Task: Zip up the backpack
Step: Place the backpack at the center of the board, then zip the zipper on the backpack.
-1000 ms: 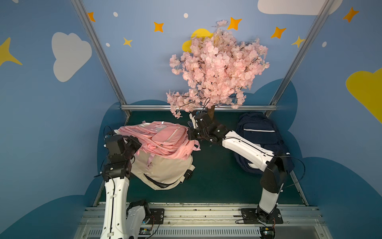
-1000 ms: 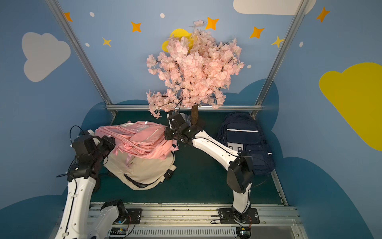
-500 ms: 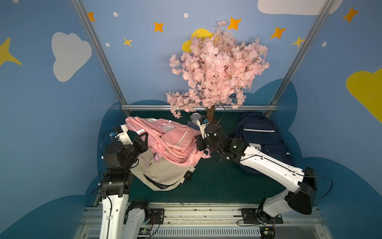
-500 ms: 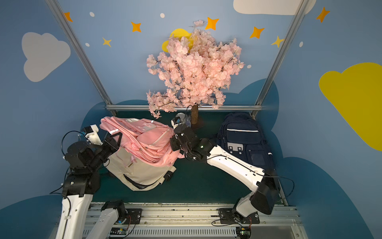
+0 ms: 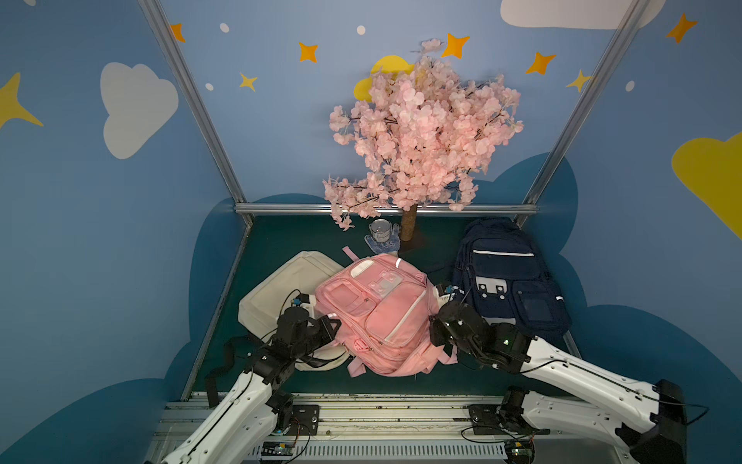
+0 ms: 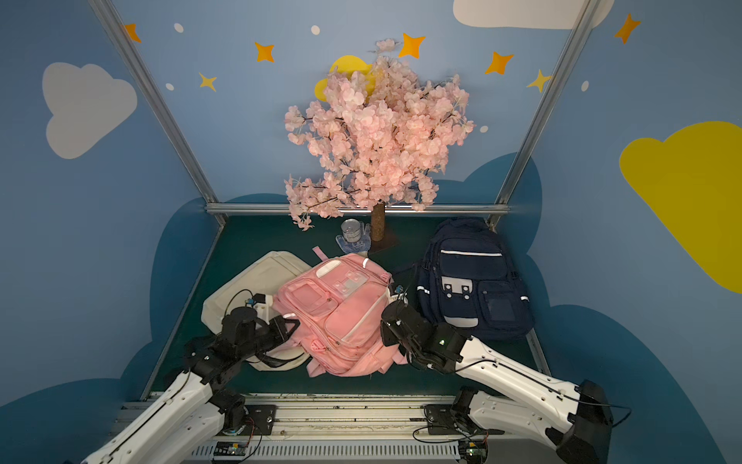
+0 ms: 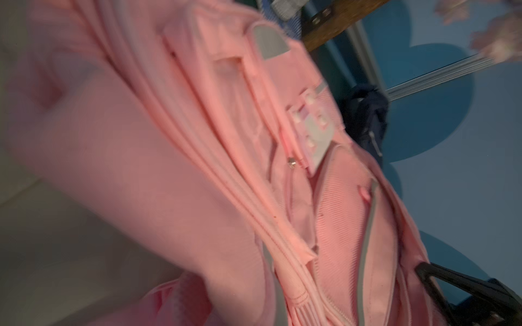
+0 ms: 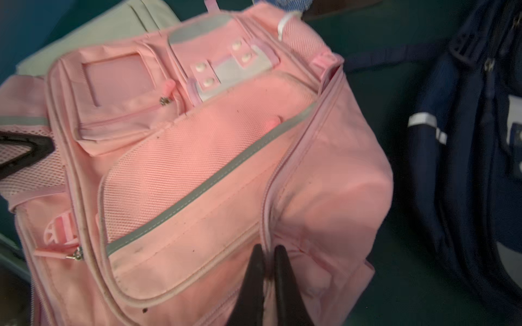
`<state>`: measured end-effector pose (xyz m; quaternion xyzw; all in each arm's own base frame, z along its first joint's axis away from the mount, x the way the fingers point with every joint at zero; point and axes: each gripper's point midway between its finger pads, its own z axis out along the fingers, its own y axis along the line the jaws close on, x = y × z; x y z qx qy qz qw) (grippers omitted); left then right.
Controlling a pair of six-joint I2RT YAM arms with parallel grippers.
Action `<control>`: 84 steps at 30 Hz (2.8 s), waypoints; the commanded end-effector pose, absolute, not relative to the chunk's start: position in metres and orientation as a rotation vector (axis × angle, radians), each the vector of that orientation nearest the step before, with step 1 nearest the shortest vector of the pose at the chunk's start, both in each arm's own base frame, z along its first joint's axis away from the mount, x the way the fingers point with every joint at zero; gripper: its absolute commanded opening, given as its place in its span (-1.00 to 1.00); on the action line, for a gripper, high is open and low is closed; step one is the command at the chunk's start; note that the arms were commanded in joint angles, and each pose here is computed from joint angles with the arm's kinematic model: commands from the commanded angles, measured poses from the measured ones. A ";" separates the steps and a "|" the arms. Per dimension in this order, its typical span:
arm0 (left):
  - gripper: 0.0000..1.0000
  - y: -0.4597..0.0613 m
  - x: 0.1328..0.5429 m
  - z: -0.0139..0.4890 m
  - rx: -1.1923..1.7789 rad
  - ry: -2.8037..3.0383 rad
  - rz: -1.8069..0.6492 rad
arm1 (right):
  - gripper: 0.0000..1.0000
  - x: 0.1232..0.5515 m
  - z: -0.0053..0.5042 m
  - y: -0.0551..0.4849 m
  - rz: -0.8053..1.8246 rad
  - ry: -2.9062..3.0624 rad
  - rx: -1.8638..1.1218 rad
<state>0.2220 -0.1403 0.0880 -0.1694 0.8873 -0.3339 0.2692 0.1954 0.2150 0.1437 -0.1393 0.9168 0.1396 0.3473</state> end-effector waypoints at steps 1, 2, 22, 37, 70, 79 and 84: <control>-0.95 -0.142 0.236 0.066 -0.489 2.411 -0.855 | -1.00 0.197 0.137 0.248 0.584 2.361 -0.247; -0.94 -0.140 0.240 0.058 -0.498 2.436 -0.837 | -1.00 0.199 0.126 0.250 0.584 2.380 -0.237; -0.95 -0.137 0.293 0.097 -0.322 2.450 -0.648 | -1.00 0.231 0.104 0.230 0.403 2.560 -0.087; 0.36 -0.103 0.233 0.119 -0.381 2.528 -0.428 | 0.22 0.214 0.125 0.145 0.241 2.460 0.078; -0.51 -0.267 0.246 0.064 0.178 2.806 -0.694 | 0.11 0.204 0.043 0.217 0.558 2.655 0.183; -0.94 -0.309 0.237 0.113 0.157 2.595 -0.796 | 0.12 0.253 0.062 0.203 0.550 2.566 0.142; -0.95 -0.322 0.249 0.130 0.047 2.514 -0.813 | 0.16 0.246 0.090 0.197 0.567 2.591 0.060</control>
